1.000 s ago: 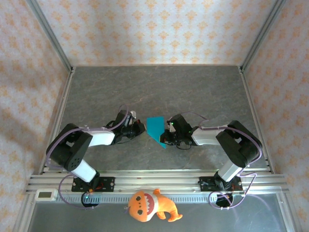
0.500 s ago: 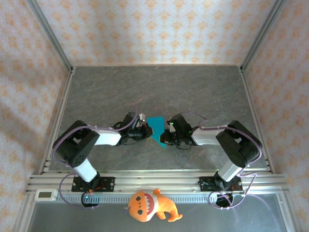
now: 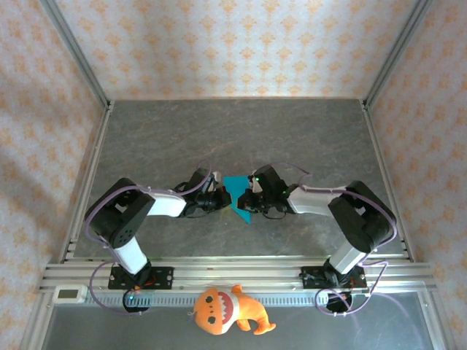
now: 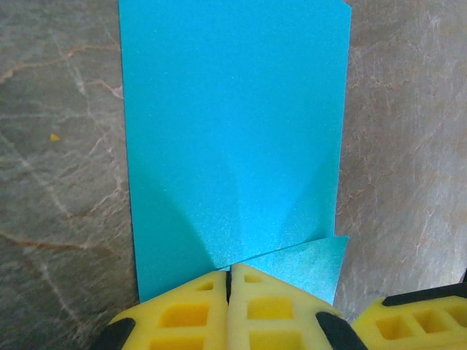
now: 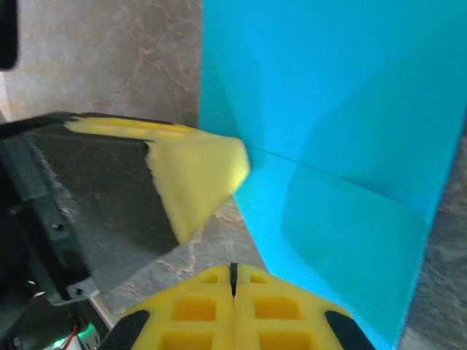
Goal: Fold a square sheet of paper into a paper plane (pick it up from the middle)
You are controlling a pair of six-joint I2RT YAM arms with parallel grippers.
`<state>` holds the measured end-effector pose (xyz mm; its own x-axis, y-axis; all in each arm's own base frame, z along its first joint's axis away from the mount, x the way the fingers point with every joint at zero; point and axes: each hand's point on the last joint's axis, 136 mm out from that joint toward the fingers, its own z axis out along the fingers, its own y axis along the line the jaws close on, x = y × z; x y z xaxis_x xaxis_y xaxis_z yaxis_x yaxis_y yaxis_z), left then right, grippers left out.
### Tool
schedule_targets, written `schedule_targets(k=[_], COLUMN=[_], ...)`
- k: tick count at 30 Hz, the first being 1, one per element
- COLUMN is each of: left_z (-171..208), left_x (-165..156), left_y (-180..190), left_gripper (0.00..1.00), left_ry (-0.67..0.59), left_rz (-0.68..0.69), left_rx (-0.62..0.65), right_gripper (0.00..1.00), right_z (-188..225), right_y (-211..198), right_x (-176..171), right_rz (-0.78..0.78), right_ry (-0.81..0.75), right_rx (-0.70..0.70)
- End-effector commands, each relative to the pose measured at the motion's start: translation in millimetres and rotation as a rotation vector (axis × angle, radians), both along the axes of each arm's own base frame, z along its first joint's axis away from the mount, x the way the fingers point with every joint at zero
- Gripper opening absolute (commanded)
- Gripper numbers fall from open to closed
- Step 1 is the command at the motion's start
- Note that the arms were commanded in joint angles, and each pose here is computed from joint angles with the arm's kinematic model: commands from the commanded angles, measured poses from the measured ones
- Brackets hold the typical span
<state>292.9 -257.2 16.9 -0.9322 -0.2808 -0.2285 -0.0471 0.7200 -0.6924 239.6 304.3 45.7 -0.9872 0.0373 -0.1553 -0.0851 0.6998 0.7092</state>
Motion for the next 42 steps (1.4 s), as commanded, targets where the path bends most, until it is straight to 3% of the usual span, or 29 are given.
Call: schedule_targets(k=[1, 5, 11, 24, 31, 38, 42], left_z=[-36, -38, -41, -49, -45, -43, -34], left_x=[-14, -14, -15, -20, -20, -20, -19], left_y=[19, 19, 21, 24, 24, 27, 24], left_gripper=[0.0, 0.0, 0.0, 0.0, 0.0, 0.0, 0.0], left_ry=[0.076, 0.082, 0.086, 0.1, 0.096, 0.095, 0.077], left_rz=[0.011, 0.008, 0.009, 0.022, 0.041, 0.08, 0.1], left_rx=[0.124, 0.131, 0.142, 0.139, 0.116, 0.098, 0.06], right_gripper=[0.0, 0.0, 0.0, 0.03, 0.03, 0.03, 0.1], right_z=[-5, -14, -47, -51, -66, -50, -22], right_y=[11, 16, -9, -52, -73, -74, -65], right_x=[-2, -1, -12, -61, -75, -70, -51], right_rz=[0.048, 0.049, 0.035, 0.044, 0.028, 0.034, 0.009], right_ry=[0.004, 0.015, 0.054, 0.107, 0.135, 0.072, -0.033], right_rx=[-0.006, -0.029, -0.161, -0.15, -0.22, -0.208, -0.155])
